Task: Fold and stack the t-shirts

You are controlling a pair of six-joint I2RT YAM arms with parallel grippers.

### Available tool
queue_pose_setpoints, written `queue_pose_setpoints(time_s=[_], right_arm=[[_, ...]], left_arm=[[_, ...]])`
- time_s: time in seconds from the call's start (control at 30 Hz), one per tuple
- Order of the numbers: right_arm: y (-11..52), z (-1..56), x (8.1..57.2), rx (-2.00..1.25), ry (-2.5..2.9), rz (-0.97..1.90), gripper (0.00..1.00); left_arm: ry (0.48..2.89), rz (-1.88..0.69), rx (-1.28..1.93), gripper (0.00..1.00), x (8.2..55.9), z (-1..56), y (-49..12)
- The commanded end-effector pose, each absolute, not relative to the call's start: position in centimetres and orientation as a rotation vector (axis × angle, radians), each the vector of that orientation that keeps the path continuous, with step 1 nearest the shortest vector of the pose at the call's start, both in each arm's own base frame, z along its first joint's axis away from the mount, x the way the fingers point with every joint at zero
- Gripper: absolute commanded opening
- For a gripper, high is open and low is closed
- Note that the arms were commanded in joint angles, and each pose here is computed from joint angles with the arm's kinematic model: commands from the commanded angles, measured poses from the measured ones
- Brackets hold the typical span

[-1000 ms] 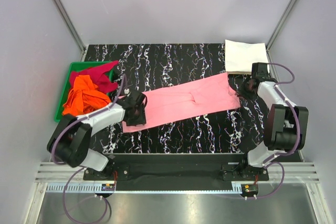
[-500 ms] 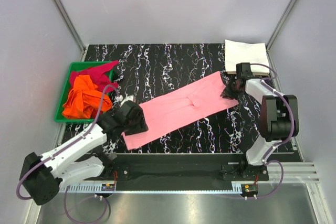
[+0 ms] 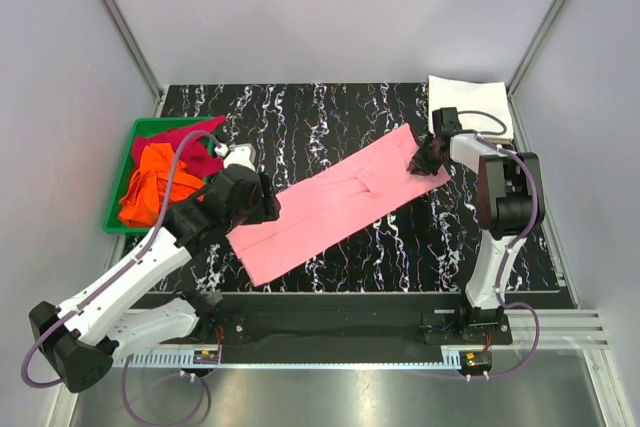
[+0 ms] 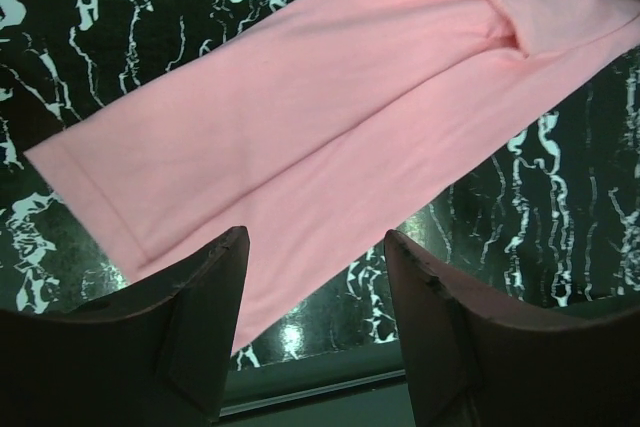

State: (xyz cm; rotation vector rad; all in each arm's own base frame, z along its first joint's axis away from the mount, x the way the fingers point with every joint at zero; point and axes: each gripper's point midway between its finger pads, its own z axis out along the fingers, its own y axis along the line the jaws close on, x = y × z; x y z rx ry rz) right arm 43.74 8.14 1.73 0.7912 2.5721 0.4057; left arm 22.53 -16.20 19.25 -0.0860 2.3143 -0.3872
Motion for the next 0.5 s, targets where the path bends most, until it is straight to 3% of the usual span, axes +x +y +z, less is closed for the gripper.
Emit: queue_pose_setpoints(time_s=[0.0, 0.23, 0.47], right_arm=[[7.7, 0.4, 46.7, 0.791, 2.536, 0.338, 0.22], [10.8, 2.0, 54.6, 0.704, 2.463, 0.562, 0.23], [15.1, 1.3, 59.3, 0.619, 2.442, 0.801, 0.24]], left_arm=[[2.325, -0.299, -0.058, 0.62, 22.5, 17.4, -14.9], [2.442, -0.413, 0.098, 0.61, 21.1, 13.0, -17.6], [2.516, -0.471, 0.169, 0.57, 21.1, 9.5, -19.8]])
